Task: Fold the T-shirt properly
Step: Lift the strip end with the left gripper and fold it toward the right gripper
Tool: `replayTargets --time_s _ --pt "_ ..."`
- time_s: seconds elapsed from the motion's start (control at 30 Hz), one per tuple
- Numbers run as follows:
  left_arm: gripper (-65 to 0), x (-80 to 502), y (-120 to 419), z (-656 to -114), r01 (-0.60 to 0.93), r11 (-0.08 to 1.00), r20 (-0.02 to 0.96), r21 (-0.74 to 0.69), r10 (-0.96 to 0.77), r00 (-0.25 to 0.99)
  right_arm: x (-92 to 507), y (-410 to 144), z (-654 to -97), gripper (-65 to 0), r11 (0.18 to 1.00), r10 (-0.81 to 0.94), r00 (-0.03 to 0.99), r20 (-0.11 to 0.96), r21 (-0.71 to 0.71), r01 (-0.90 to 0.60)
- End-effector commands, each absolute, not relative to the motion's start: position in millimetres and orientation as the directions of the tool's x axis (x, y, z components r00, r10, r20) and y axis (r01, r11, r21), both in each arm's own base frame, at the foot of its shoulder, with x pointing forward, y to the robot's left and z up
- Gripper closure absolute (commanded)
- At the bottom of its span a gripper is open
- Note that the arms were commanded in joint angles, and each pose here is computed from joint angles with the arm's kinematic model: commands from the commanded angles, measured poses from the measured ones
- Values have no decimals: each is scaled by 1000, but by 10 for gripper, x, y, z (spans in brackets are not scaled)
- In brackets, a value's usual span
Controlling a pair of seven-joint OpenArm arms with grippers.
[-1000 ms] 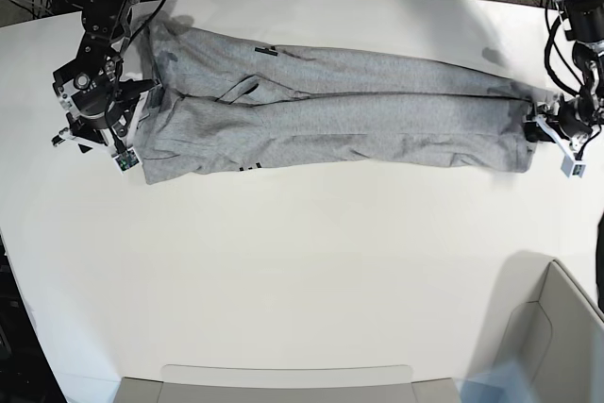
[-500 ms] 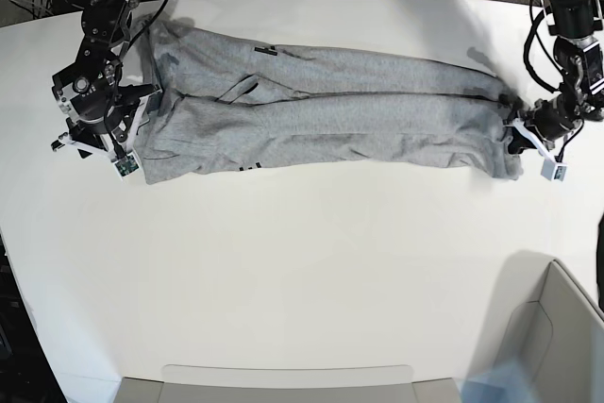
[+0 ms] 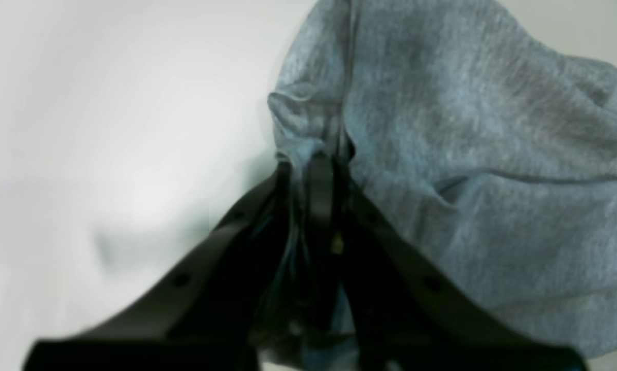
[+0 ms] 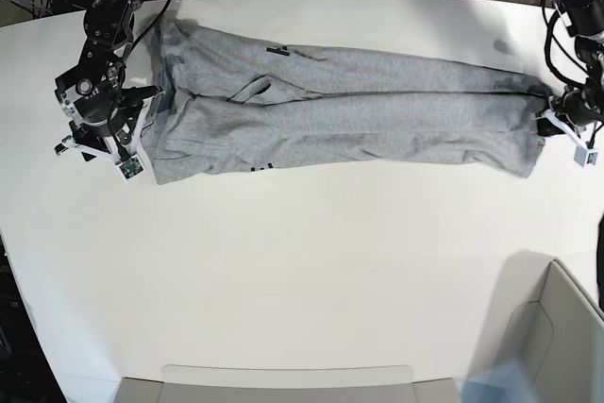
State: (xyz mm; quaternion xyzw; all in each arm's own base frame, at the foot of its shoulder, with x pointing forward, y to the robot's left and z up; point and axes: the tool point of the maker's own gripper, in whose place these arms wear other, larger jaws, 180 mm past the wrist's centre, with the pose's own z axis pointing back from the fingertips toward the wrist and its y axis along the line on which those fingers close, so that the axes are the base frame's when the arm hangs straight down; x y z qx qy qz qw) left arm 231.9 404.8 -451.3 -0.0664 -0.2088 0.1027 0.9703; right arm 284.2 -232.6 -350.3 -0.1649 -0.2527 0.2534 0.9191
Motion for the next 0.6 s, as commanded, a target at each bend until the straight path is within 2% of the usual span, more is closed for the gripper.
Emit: replayTargets --time_s 0.0,0.17,0.3,0.57 --pt "0 2105 4174 -4554 -181 979 278 -98 202 939 2914 -2331 -3399 -293 805 567 720 399 -453 -383" --pt "0 2130 4270 -4435 -240 964 279 -119 264 923 2914 -2331 -3399 -293 805 567 720 399 -453 -383" --pt "0 2023 4341 -4368 -284 950 244 -126 307 920 2904 -2331 -3408 -293 805 567 722 397 -452 -385" --pt "0 2357 4105 -3726 -108 994 370 17 95 924 2914 -2326 -3401 -293 806 567 720 400 -452 -383"
